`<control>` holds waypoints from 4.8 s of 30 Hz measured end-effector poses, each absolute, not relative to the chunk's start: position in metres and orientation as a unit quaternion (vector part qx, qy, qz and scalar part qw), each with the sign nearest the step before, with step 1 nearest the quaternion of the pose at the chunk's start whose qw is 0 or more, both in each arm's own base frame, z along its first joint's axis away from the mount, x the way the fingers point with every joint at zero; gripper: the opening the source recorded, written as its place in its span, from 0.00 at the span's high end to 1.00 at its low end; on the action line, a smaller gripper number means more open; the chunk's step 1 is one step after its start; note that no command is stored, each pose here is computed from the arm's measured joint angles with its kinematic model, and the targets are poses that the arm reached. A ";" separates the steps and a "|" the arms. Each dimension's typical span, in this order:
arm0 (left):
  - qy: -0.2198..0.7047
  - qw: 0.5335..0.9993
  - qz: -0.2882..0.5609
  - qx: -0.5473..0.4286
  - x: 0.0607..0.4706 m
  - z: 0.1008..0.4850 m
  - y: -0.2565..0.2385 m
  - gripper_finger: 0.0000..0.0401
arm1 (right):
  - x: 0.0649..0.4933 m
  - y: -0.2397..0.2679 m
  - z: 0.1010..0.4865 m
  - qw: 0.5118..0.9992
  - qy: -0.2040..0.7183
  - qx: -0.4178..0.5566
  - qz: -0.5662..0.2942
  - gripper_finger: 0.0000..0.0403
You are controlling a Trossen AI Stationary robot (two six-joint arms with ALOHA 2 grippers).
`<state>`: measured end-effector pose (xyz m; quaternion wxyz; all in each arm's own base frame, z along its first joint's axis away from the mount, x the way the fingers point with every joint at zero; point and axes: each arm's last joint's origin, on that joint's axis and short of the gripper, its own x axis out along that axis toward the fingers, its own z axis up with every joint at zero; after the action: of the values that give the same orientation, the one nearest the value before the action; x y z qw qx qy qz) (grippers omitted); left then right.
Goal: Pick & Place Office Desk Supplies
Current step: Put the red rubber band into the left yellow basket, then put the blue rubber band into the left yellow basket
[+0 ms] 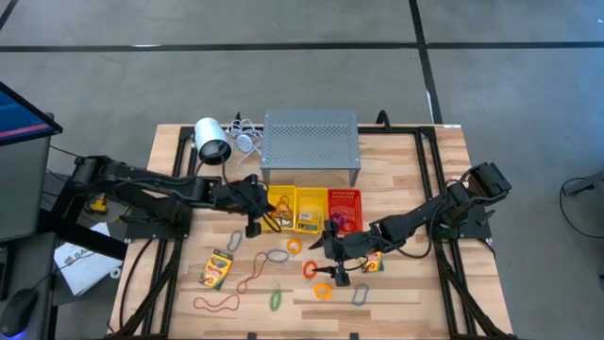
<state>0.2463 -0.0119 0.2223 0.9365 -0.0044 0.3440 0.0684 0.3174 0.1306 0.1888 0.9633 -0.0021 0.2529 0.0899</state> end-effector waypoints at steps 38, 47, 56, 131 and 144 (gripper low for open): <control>0.408 0.910 0.058 -0.047 0.281 0.164 0.010 0.97 | 0.316 0.130 0.187 0.960 0.264 -0.006 0.089 0.28; 0.404 0.912 0.058 -0.047 0.281 0.166 0.010 0.82 | 0.316 0.130 0.187 0.960 0.264 -0.002 0.088 0.28; 0.371 0.926 0.056 -0.046 0.274 0.187 0.010 0.64 | 0.316 0.131 0.187 0.960 0.264 -0.002 0.088 0.28; 0.643 0.724 0.181 -0.171 0.215 0.151 -0.037 0.65 | 0.314 0.136 0.187 0.960 0.264 0.004 0.095 0.28; 0.653 0.716 0.181 -0.166 0.209 0.144 -0.037 0.65 | 0.314 0.136 0.187 0.960 0.264 0.004 0.095 0.28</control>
<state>0.2094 -0.0373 0.1444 0.7161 -0.1661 0.6533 0.1810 0.3140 0.1363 0.1870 0.9598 0.0038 0.2641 0.0952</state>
